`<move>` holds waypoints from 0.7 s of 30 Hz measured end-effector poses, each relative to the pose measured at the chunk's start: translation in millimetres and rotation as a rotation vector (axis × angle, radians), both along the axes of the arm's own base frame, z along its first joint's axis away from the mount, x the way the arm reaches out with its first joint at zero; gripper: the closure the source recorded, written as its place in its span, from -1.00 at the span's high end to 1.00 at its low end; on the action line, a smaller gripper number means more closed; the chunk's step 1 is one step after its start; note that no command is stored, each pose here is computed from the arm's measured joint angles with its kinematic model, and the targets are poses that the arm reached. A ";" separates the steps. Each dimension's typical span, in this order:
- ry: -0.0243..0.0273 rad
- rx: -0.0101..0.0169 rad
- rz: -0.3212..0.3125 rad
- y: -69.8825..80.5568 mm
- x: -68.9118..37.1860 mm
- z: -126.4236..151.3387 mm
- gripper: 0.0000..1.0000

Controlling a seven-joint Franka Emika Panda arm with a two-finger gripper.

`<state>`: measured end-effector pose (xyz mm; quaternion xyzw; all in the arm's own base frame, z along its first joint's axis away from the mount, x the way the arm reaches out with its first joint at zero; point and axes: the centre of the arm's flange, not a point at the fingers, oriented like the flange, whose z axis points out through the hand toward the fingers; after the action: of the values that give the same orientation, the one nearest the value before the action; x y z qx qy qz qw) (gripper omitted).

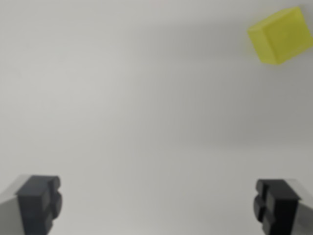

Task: Pick yellow cube

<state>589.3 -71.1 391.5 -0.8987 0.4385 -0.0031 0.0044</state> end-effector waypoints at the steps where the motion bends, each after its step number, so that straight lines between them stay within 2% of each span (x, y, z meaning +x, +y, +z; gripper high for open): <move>1: -0.0001 -0.0001 0.006 -1.8 0.6 -2.4 1.00; 21: 0.0024 -0.0015 0.121 -37.9 12.8 -52.8 1.00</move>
<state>602.1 -109.0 338.7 -0.9237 0.3831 -0.0021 0.0034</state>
